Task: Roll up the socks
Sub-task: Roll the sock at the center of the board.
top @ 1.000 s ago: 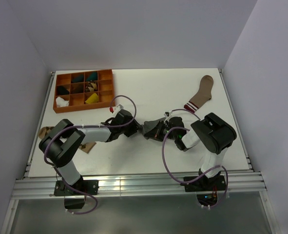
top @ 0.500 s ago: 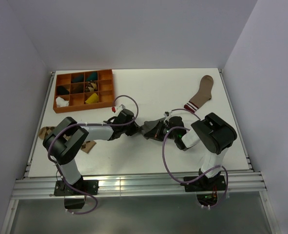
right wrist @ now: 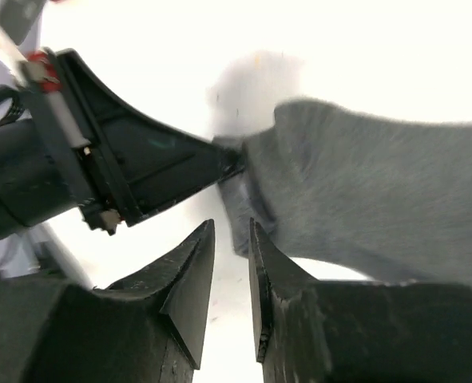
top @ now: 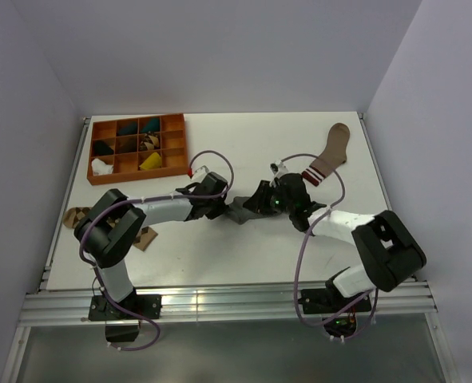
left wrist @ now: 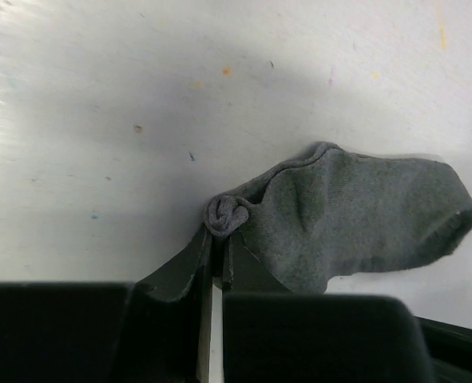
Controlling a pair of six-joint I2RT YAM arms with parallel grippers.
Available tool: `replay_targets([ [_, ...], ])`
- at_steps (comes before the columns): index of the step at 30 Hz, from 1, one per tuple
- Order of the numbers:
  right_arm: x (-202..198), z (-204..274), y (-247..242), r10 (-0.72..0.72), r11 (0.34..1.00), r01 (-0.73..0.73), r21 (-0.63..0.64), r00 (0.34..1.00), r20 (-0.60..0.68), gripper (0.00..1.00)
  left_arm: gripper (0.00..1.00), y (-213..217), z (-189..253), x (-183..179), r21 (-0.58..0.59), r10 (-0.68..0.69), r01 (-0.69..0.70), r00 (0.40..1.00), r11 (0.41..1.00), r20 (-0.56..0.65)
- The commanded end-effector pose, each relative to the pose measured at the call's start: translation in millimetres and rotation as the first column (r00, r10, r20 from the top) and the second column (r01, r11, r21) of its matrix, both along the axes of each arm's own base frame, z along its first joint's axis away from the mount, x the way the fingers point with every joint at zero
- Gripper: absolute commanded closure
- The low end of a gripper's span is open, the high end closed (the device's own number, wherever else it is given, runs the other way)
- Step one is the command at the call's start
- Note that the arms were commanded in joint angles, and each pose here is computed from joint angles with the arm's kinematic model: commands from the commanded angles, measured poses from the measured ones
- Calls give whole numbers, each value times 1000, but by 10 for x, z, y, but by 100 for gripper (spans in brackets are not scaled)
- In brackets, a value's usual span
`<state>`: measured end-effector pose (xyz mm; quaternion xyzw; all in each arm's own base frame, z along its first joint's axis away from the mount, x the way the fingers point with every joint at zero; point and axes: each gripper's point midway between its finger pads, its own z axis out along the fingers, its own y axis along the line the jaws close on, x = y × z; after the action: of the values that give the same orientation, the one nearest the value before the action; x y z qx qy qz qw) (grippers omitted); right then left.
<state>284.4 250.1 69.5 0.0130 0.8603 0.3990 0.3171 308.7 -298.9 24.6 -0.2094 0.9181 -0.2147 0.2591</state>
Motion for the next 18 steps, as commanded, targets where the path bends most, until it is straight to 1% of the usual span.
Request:
replay_targets([
  [1, 138, 149, -132, 46, 981, -15, -192, 986, 160, 68, 100, 349, -111, -64, 211, -2, 9, 999, 977, -34],
  [3, 87, 180, -33, 98, 969, -46, -243, 973, 208, 65, 100, 352, -54, -26, 227, -9, 14, 1000, 974, -22],
  [4, 82, 211, -1, 133, 959, -59, -279, 958, 255, 63, 100, 376, -61, -42, 246, -23, 29, 999, 969, -29],
  [5, 107, 206, -9, 127, 948, -30, -318, 948, 290, 59, 100, 381, -59, -42, 255, -28, 36, 999, 966, -32],
  [6, 14, 204, 110, 189, 933, -65, -355, 926, 327, 57, 100, 378, -45, -39, 258, -37, 44, 999, 965, -31],
  [9, -75, 185, 256, 238, 913, -62, -403, 885, 401, 53, 100, 369, -29, -66, 252, -64, 70, 997, 965, -30],
  [10, -93, 136, 277, 233, 910, -56, -410, 888, 396, 52, 100, 368, -25, -70, 250, -72, 76, 997, 965, -26],
  [11, -101, 95, 278, 217, 912, -48, -408, 900, 378, 52, 100, 368, 3, -70, 245, -74, 76, 997, 966, -19],
  [12, -60, 53, 211, 159, 913, 4, -408, 917, 366, 52, 100, 382, -4, -81, 246, -73, 75, 997, 966, -18],
  [14, 4, 36, 144, 93, 917, 61, -395, 928, 360, 52, 100, 384, 28, -83, 242, -83, 82, 997, 967, -6],
  [18, 213, 0, -24, -33, 918, 148, -368, 953, 300, 52, 100, 395, 20, -117, 235, -94, 91, 996, 968, 1],
])
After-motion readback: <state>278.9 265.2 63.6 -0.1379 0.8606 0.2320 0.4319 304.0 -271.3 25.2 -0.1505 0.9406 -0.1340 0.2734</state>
